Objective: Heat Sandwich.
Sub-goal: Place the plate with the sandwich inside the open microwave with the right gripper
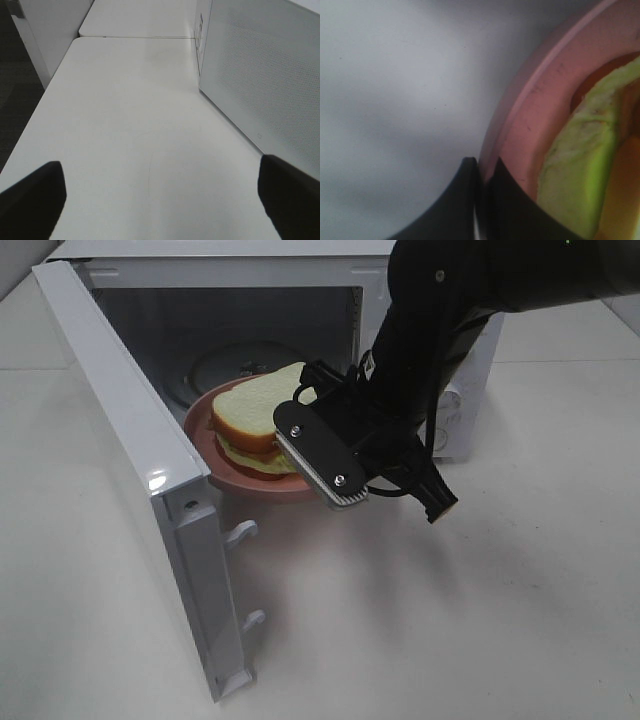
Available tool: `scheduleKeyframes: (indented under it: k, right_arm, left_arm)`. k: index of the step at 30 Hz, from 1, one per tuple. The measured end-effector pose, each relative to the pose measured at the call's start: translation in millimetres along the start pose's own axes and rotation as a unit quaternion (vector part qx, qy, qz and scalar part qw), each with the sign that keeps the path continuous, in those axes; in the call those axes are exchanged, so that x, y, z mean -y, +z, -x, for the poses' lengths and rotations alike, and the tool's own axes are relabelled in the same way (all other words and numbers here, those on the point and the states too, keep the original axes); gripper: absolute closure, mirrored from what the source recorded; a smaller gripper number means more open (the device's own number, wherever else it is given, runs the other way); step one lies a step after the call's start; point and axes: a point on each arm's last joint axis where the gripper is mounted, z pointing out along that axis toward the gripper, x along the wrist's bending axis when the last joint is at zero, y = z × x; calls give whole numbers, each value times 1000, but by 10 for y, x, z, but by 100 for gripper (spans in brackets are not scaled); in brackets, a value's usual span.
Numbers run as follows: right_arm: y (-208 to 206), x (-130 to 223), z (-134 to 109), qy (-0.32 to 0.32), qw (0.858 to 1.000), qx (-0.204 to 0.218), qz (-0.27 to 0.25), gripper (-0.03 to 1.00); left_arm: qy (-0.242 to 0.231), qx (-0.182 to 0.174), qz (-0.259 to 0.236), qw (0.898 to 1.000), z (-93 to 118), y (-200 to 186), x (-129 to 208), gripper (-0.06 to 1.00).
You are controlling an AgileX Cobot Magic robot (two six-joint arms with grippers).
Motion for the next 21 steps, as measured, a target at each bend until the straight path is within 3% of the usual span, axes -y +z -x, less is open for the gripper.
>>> scheduleKeyframes:
  k: [21]
  right_arm:
    - [203, 10, 496, 19, 1000, 11, 3, 92]
  left_arm:
    - [0, 0, 0, 1000, 0, 0, 0, -3]
